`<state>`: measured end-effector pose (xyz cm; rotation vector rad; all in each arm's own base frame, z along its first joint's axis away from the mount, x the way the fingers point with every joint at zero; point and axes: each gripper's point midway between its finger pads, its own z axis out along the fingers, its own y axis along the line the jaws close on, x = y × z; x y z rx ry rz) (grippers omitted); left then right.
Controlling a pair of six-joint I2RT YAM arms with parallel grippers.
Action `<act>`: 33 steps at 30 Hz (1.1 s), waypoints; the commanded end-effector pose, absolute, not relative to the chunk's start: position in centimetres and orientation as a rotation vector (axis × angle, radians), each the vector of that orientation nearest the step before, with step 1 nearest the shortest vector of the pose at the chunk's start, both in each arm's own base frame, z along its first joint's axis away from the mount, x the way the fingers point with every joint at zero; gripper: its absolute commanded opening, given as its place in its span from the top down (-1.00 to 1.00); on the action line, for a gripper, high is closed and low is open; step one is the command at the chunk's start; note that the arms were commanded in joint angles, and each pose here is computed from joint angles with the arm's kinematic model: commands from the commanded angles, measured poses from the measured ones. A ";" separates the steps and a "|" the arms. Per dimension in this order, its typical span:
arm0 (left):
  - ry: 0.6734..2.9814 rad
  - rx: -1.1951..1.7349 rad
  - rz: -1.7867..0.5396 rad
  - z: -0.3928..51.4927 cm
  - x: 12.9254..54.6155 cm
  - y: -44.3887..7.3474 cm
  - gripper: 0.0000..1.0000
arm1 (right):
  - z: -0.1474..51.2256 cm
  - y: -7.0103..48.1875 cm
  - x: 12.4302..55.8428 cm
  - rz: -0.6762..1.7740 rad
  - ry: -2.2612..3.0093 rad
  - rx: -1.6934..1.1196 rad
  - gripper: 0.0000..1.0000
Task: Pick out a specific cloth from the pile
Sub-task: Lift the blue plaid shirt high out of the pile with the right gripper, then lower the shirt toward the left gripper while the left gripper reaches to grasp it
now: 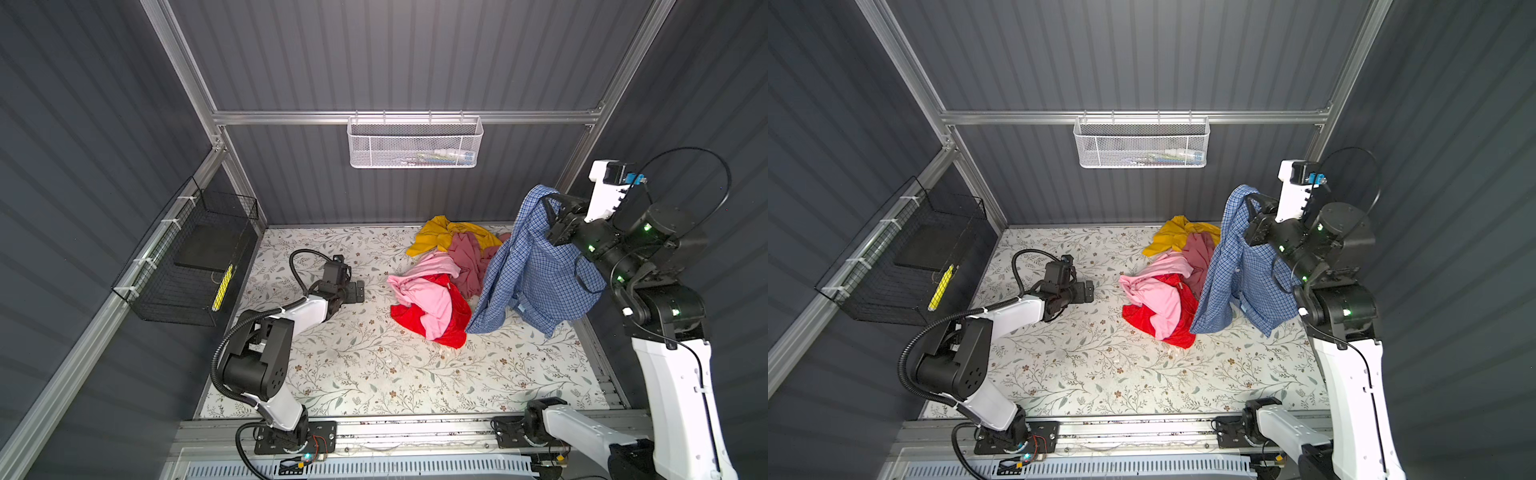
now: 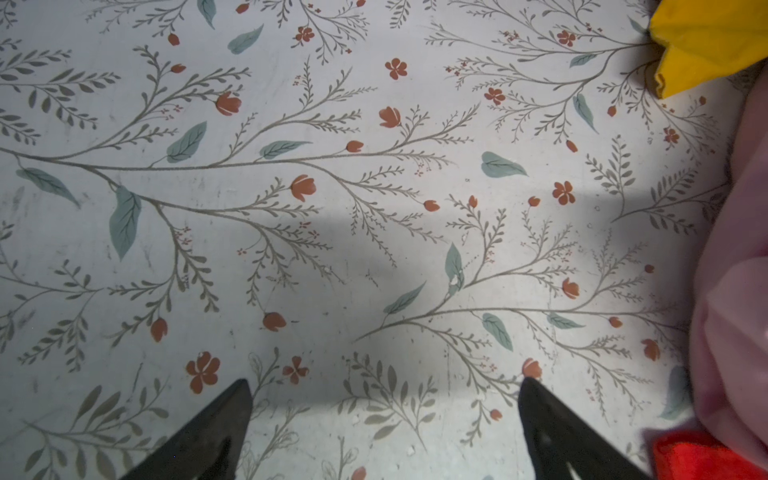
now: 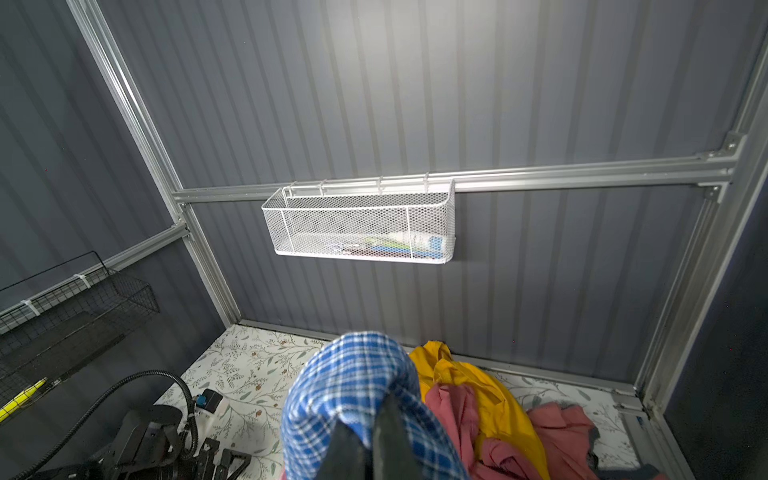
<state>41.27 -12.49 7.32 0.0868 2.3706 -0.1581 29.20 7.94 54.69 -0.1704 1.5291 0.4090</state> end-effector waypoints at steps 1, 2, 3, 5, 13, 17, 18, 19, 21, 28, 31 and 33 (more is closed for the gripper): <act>2.334 0.137 -0.141 8.8 42.0 -13.4 -1.00 | 58.0 9.4 28.3 0.479 1.431 -0.236 1.00; 2.329 0.139 -0.145 9.0 42.1 -13.5 -1.00 | 57.8 10.1 28.5 0.506 1.439 -0.253 1.00; 2.325 0.143 -0.147 9.2 42.1 -13.7 -1.00 | 57.1 11.1 29.3 0.535 1.460 -0.272 1.00; 2.310 0.144 -0.155 9.7 42.2 -14.0 -1.00 | 56.1 13.2 30.5 0.577 1.488 -0.315 1.00; 2.265 0.124 -0.148 11.5 41.8 -13.8 -0.99 | 54.9 18.7 31.1 0.684 1.523 -0.464 1.00; 2.193 0.199 -0.234 14.4 41.3 -15.5 -1.00 | 54.1 19.8 31.6 0.750 1.539 -0.451 1.00; 2.170 0.255 -0.260 15.3 41.0 -16.8 -1.00 | 53.3 20.4 31.9 0.772 1.564 -0.453 1.00; 2.145 0.309 -0.289 16.3 40.7 -18.1 -1.00 | 53.4 20.9 32.1 0.789 1.549 -0.458 1.00; 2.113 0.409 -0.322 17.5 40.2 -20.4 -1.00 | 51.6 22.2 32.8 0.836 1.586 -0.470 1.00; 2.022 0.581 -0.541 20.1 39.4 -27.5 -1.00 | 42.2 24.7 34.7 0.950 1.751 -0.463 1.00; 2.016 0.660 -0.587 20.1 38.6 -29.9 -1.00 | 37.8 24.1 35.5 0.888 1.862 -0.441 1.00; 2.026 0.700 -0.603 19.6 38.0 -30.9 -1.00 | 35.3 23.7 35.6 0.858 1.917 -0.431 1.00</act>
